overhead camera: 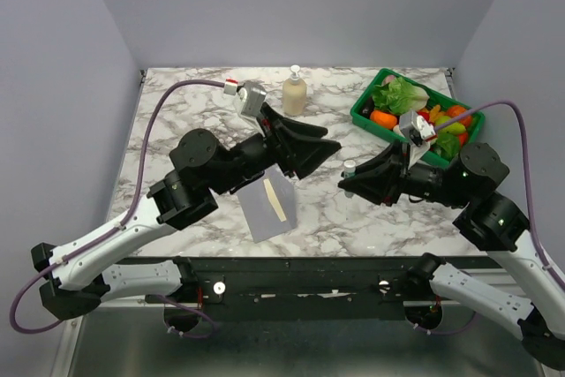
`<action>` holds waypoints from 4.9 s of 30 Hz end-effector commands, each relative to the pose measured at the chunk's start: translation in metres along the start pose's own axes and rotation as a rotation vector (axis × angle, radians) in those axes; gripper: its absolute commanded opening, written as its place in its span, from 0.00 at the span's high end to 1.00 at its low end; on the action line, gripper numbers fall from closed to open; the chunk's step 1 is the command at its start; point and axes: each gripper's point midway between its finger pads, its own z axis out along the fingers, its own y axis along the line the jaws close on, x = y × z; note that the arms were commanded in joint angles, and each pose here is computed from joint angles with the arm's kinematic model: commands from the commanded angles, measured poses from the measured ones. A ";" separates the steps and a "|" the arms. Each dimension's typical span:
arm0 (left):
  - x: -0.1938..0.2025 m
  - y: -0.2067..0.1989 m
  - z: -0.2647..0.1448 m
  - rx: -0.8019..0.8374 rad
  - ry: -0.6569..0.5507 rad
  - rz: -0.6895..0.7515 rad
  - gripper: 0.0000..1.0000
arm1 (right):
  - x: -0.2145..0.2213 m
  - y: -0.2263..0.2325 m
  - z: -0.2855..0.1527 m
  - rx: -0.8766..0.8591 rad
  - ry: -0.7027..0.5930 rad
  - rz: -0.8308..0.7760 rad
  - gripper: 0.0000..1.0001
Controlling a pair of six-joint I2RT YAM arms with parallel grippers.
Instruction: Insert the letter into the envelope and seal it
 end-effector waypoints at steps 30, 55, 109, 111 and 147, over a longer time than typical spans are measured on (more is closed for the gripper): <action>0.043 0.051 0.027 -0.424 0.164 0.101 0.46 | -0.003 -0.044 0.009 0.224 -0.019 0.082 0.99; 0.067 -0.051 -0.001 0.438 0.198 0.118 1.00 | -0.004 0.016 0.003 -0.105 -0.017 0.015 0.99; 0.036 0.106 -0.028 -0.381 0.058 0.114 0.16 | 0.011 -0.059 -0.011 0.355 -0.194 0.337 0.99; 0.045 0.124 -0.042 -0.479 0.089 0.120 0.19 | 0.027 -0.065 -0.003 0.340 -0.143 0.278 0.99; 0.152 0.270 -0.125 -0.738 0.223 0.163 0.16 | 0.142 -0.099 0.112 -0.010 0.224 0.182 0.99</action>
